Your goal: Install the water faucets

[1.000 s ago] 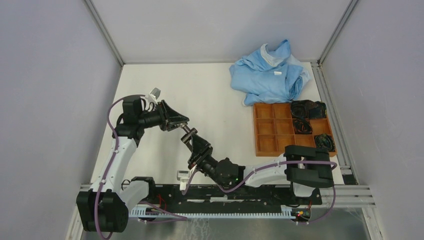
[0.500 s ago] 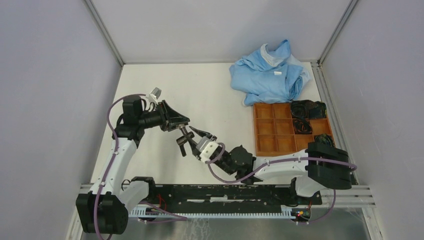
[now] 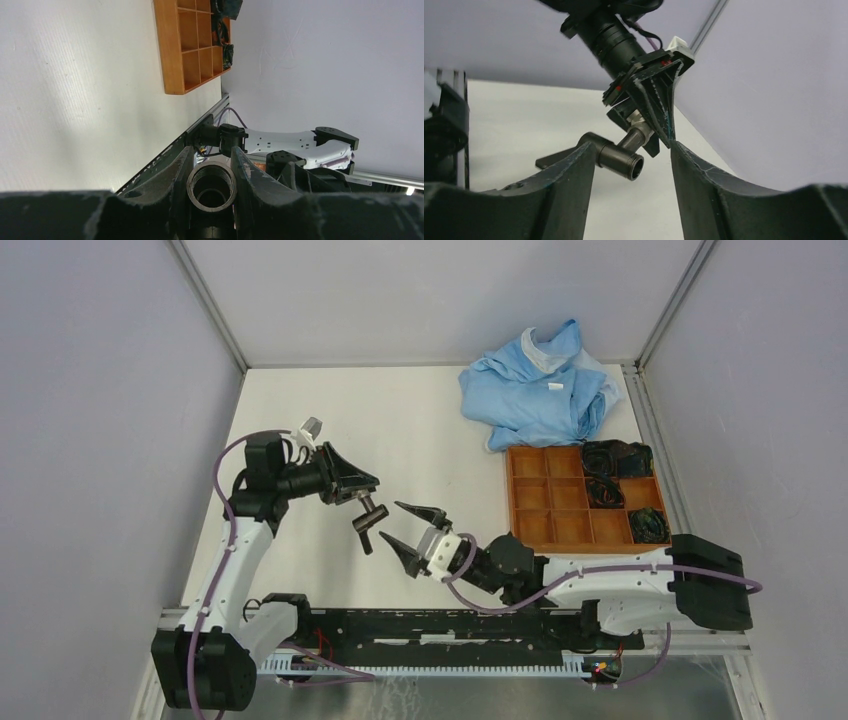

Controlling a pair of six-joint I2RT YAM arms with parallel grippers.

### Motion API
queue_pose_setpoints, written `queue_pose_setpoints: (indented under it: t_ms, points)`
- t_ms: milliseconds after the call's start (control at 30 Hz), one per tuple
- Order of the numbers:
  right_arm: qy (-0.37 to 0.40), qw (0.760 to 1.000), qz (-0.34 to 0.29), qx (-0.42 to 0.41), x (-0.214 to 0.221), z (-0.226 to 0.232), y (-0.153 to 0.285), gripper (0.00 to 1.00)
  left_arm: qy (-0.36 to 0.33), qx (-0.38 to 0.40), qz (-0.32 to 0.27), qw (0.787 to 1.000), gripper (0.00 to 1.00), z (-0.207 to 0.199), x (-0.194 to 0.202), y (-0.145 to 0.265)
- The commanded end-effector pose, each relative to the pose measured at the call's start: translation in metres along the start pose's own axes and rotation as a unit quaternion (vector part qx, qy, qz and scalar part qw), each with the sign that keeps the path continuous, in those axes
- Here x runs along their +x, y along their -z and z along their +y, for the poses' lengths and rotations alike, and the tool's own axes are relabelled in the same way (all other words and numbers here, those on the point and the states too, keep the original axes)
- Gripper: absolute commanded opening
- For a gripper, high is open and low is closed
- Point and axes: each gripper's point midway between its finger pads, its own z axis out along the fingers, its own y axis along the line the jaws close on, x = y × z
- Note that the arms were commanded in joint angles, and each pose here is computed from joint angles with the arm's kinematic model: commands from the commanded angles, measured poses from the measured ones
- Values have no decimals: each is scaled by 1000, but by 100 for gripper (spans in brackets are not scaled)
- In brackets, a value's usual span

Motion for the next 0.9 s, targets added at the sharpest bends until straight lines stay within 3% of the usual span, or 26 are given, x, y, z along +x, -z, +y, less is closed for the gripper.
queue_pose_setpoints:
  t_ms: [0, 200, 367, 567, 667, 867]
  points:
    - [169, 982, 55, -65, 12, 12, 13, 65, -34, 16, -13, 999, 2, -22, -5, 7]
    - [344, 929, 109, -82, 27, 6, 10, 73, -36, 13, -16, 999, 2, -23, -7, 7]
    - [499, 852, 139, -78, 37, 12, 3, 82, -33, 10, -14, 999, 2, -19, -7, 5]
    - [597, 788, 146, -38, 38, 14, -9, 84, -33, 10, -13, 999, 2, -18, -8, 4]
    - [621, 771, 142, -8, 37, 13, -13, 85, -29, 10, -9, 999, 2, -15, -7, 3]
    - [618, 773, 140, 11, 36, 18, -31, 85, -28, 12, -7, 1000, 2, -15, -8, 2]
